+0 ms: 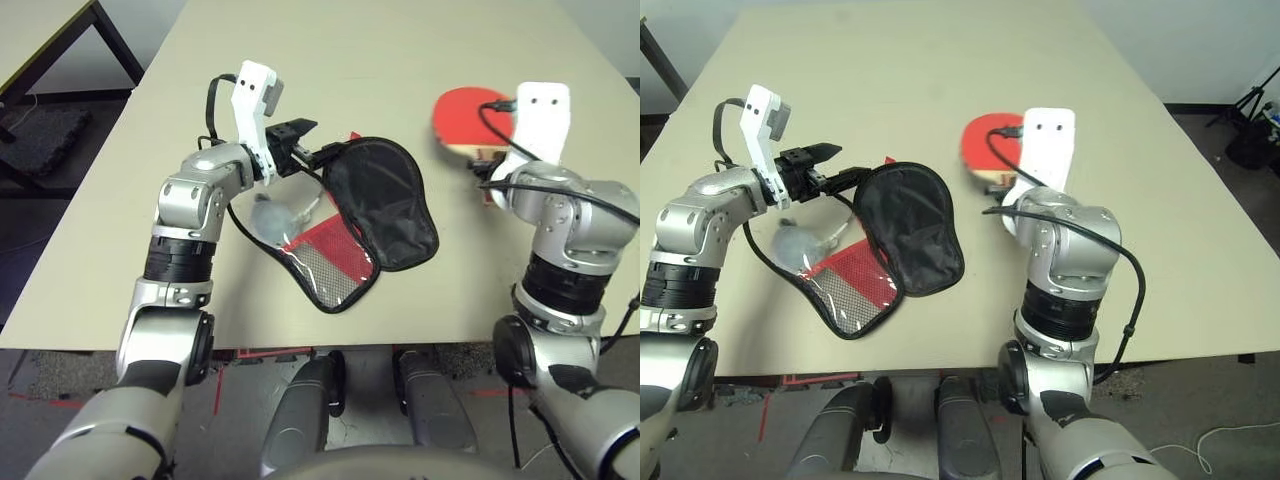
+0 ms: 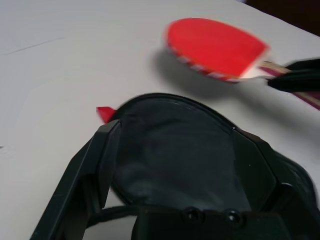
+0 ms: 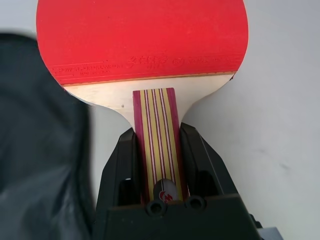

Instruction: Store the ping-pong paddle in its case and zip it.

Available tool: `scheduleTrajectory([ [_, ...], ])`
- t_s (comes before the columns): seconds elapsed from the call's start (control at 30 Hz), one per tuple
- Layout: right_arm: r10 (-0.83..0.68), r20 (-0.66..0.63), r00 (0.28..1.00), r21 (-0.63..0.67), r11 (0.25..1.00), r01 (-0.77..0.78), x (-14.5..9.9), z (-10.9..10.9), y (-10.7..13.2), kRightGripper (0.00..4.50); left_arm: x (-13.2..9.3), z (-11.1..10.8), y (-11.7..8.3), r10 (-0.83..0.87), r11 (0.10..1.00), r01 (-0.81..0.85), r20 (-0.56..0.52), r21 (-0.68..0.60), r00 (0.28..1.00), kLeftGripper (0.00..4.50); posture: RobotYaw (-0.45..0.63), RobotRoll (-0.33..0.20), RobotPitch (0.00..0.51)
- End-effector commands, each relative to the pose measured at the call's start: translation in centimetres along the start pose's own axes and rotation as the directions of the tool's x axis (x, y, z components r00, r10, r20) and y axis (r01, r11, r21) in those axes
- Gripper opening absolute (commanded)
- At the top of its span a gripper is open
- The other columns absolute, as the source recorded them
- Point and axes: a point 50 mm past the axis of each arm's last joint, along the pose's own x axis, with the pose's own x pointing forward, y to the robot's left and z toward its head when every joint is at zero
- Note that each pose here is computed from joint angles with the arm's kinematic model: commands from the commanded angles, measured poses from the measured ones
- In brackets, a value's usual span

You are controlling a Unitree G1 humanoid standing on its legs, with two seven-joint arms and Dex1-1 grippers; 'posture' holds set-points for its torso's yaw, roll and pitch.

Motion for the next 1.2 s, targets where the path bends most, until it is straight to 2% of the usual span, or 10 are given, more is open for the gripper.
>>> scheduleTrajectory([
  [0.03, 0.106, 0.010, 0.994, -0.067, 0.992, -0.106, -0.8, -0.2, 1.7, 1.19, -0.4, 0.1, -1.2, -0.108, 0.994, 0.109, -0.047, 0.027, 0.993, 4.50, -0.08, 0.000, 0.183],
  [0.2, 0.201, -0.007, 0.980, -0.115, 0.973, -0.200, -1.0, -0.9, 3.5, 1.19, -0.6, 0.5, -2.0, -0.164, 0.983, 0.171, -0.091, 0.066, 0.982, 4.50, -0.08, 0.000, 0.177],
  [0.47, 0.275, -0.073, 0.959, -0.167, 0.944, -0.284, -0.7, -2.0, 5.2, 1.19, -0.4, 1.0, -2.1, -0.169, 0.981, 0.176, -0.088, 0.083, 0.982, 4.50, -0.08, 0.000, 0.174],
  [0.73, 0.296, -0.163, 0.941, -0.080, 0.947, -0.312, 0.5, -3.5, 7.0, 1.19, -0.3, 0.9, -1.8, -0.158, 0.982, 0.166, -0.090, 0.088, 0.983, 4.50, -0.08, 0.000, 0.176],
  [1.2, 0.237, -0.196, 0.952, 0.031, 0.971, -0.235, 1.2, -4.0, 8.1, 1.19, -0.2, 0.7, -1.9, -0.160, 0.982, 0.168, -0.094, 0.086, 0.983, 4.50, -0.07, 0.000, 0.198],
])
